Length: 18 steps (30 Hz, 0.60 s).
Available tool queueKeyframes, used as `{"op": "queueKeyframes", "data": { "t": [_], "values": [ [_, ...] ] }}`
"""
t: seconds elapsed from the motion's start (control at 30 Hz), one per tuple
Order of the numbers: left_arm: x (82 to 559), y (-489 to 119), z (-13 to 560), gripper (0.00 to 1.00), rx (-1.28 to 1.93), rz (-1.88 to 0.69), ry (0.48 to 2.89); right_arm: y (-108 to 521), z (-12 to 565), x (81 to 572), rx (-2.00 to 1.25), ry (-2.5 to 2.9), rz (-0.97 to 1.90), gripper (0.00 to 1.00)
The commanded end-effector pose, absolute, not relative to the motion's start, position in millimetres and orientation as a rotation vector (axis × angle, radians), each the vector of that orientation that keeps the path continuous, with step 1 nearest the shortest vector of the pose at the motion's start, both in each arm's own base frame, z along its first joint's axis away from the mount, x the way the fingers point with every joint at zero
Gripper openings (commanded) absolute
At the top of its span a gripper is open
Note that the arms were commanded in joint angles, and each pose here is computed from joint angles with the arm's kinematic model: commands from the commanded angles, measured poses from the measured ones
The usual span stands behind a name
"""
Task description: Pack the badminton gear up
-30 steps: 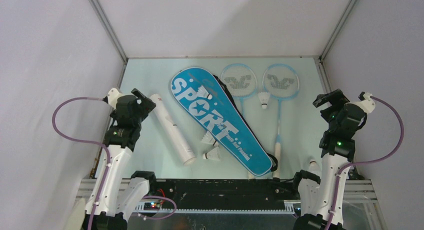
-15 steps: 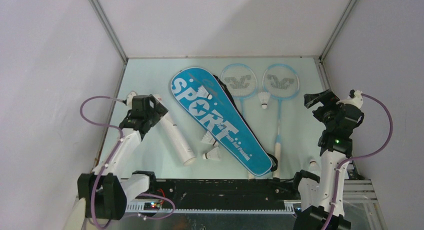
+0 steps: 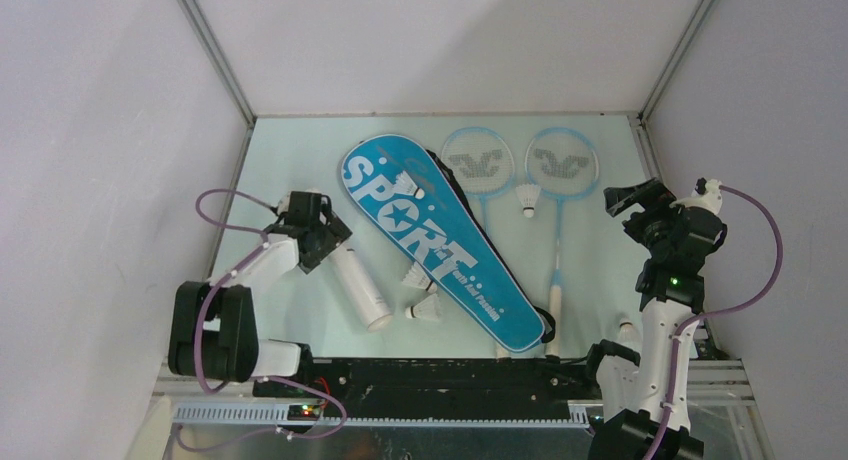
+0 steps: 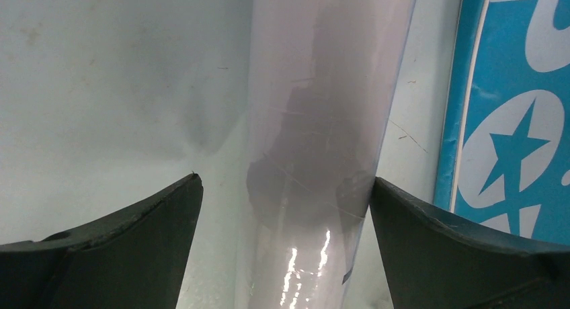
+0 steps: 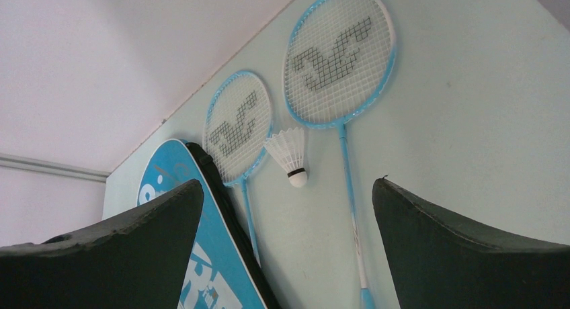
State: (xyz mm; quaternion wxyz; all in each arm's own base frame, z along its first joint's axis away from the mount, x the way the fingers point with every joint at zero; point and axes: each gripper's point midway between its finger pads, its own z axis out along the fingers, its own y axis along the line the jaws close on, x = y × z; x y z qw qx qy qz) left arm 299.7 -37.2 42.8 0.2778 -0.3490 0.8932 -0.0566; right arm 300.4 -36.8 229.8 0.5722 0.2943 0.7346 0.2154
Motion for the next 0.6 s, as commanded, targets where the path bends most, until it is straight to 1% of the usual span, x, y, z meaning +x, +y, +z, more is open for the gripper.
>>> {"op": "queueKeyframes", "data": {
  "t": [0.0, 0.23, 0.3, 0.37, 0.43, 0.53, 0.57],
  "values": [
    [307, -35, 47, 0.98, -0.962, -0.080, 2.400, -39, 235, 302, 0.692, 1.702, 0.491, 0.99],
    [307, -50, 30, 0.98, -0.925, -0.078, 2.494, -37, 233, 304, 0.691, 1.713, 0.500, 0.99],
    [308, -53, 27, 0.97, -0.912, -0.078, 2.507, -37, 232, 304, 0.695, 1.716, 0.504, 0.99],
    [309, -54, 25, 0.92, -0.902, -0.063, 2.521, -36, 232, 304, 0.692, 1.716, 0.505, 0.99],
    [311, -50, 27, 0.82, -0.898, -0.031, 2.519, -35, 233, 304, 0.686, 1.717, 0.507, 0.99],
    [315, -43, 41, 0.75, -0.872, 0.017, 2.489, -34, 233, 304, 0.679, 1.717, 0.510, 0.99],
    [317, -37, 49, 0.70, -0.857, 0.050, 2.469, -33, 234, 304, 0.671, 1.718, 0.512, 0.99]
  ]
}}
